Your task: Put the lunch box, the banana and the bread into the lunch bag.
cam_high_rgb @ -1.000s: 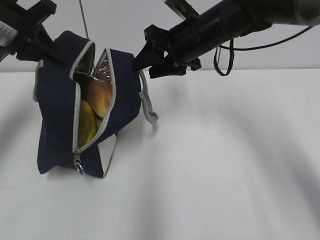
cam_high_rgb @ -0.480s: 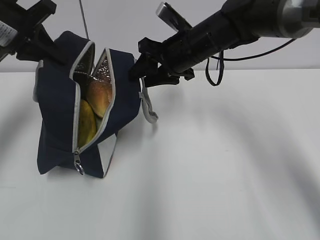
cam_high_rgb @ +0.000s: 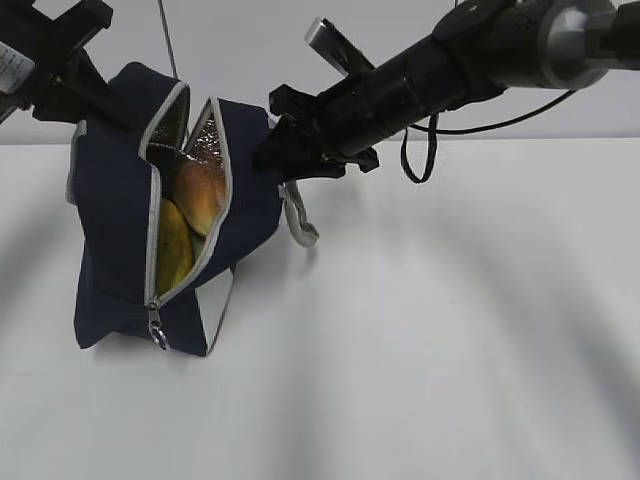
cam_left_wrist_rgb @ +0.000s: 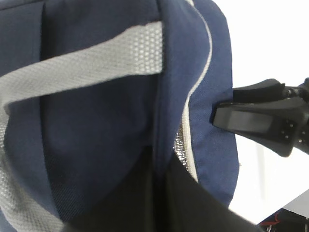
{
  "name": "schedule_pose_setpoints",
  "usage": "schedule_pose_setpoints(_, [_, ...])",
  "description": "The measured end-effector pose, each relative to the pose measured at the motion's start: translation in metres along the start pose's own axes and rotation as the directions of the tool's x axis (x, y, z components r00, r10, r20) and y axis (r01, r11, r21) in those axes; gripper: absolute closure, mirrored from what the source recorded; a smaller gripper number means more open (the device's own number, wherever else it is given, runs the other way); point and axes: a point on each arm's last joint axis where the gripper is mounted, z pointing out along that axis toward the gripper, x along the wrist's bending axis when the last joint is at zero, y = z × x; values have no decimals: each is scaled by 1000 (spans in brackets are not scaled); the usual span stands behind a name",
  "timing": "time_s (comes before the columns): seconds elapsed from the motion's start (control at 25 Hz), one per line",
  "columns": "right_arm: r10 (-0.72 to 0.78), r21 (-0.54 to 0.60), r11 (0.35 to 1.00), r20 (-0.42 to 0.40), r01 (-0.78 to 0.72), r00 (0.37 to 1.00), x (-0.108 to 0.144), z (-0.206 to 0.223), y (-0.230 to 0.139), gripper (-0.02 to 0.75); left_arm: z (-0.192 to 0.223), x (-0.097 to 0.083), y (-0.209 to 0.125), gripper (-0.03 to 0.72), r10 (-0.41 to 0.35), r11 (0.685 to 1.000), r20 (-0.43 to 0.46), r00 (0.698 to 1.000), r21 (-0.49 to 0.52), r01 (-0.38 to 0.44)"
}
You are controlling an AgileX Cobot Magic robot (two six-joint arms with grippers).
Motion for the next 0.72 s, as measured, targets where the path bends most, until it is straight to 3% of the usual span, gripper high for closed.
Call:
schedule_pose_setpoints(0.28, [-42,-23,999,-38,41,998,4,0,2,716,0,0,0,691,0,1000,-1,1000,0,0])
schedule_pose_setpoints(0.48, [-84,-5,996,-53,84,995,8,-2,3,741,0,0,0,691,2,1000,3,1000,-1,-2])
schedule_pose_setpoints(0.72, [-215,51,976,25,213,976,31,-32,9,741,3,-13,0,691,29,999,79,996,-15,-28])
